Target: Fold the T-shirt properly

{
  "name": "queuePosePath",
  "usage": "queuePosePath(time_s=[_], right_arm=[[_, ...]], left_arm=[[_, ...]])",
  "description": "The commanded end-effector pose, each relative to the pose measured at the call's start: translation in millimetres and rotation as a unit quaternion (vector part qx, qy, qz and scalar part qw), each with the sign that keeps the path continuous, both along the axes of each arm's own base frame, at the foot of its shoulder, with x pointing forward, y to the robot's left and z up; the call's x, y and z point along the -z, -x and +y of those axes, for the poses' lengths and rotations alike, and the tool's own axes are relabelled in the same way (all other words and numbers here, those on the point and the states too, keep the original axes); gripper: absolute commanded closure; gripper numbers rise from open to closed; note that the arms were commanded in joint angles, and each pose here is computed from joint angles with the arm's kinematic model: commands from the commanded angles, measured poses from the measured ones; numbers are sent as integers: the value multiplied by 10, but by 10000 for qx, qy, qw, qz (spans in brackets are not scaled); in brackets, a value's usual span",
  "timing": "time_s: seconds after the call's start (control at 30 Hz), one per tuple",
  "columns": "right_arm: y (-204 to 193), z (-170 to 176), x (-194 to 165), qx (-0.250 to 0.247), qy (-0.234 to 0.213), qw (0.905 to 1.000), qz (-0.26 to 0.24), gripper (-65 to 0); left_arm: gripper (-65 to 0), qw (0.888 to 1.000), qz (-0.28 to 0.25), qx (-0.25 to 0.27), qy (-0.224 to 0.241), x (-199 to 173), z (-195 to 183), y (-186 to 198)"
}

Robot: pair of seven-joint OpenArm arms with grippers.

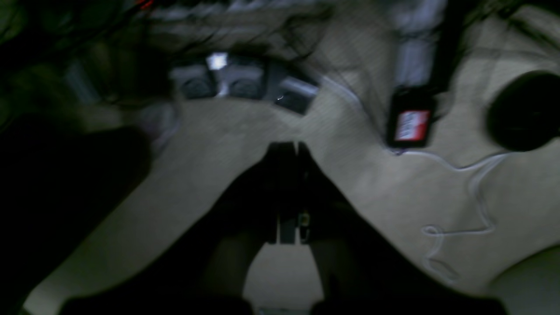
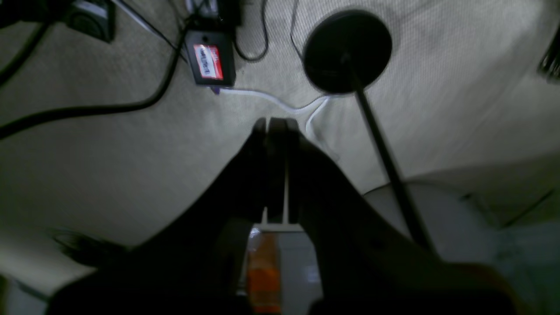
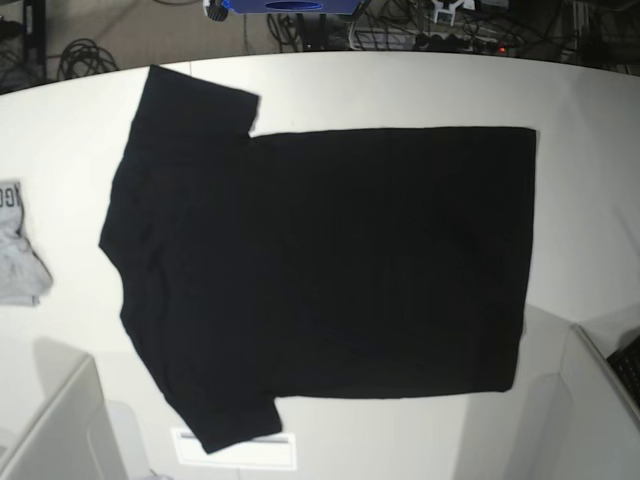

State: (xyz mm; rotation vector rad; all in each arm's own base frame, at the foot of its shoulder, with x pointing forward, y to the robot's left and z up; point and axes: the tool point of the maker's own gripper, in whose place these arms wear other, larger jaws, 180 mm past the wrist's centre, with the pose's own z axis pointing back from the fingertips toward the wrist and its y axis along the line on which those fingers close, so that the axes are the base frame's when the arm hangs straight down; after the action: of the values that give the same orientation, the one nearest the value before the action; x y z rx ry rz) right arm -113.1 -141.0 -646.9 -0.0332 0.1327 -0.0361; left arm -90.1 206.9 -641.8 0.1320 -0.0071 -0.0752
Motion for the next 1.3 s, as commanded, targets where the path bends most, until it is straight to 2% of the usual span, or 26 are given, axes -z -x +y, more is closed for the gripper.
queuePosePath(time_s=[0.0,0.13,0.23,0.3,0.47,0.67,0.73,0.83,0.93,1.1,1.2,1.27], right_arm=[[138,-99,-58,172,132,9997,83,0],[221,-462,-329,644,586,9960,-180,0],[227,-705,-615,715,886,9925,-440,0],[165,-732,-790,832,999,9893,-663,0],[-144,-949,-1296,1106,1432,9746,-1316,0],[-611,-1139,-1836,1001,1730,9601,-1954,0],[-859,-1190,-2011,941,1812,9512,-2313,0],[-1259,-1315,-2289,918,2004,9310,-2908,0],[-1554,-1318,-2478,916,2024,9191,-3253,0],[-1941,-1277,-2555,1087,1872,9055,-3650,0],[-2119,-1189,-2555,1528,1411,8975,-3889,0],[-2285,-1125,-2586,1755,983,8889,-4115,0]], left_arm=[[0,10000,-35,68,-48,-73,98,94],[0,9991,-342,255,-58,-373,173,287],[0,9979,-491,429,-41,-610,212,416],[0,9972,-585,465,-19,-779,242,484],[0,9932,-1148,-57,190,-1288,394,321],[0,9861,-1552,-58,587,-1842,333,129],[0,9823,-1794,-67,533,-2006,372,-19],[0,9745,-2189,-11,495,-2223,389,-294],[0,9638,-2602,76,572,-2409,322,-597],[0,9442,-3282,-19,262,-2684,483,-1000],[0,9272,-3736,-275,2,-2803,607,-1238],[0,9148,-4001,-490,-256,-2871,754,-1374]])
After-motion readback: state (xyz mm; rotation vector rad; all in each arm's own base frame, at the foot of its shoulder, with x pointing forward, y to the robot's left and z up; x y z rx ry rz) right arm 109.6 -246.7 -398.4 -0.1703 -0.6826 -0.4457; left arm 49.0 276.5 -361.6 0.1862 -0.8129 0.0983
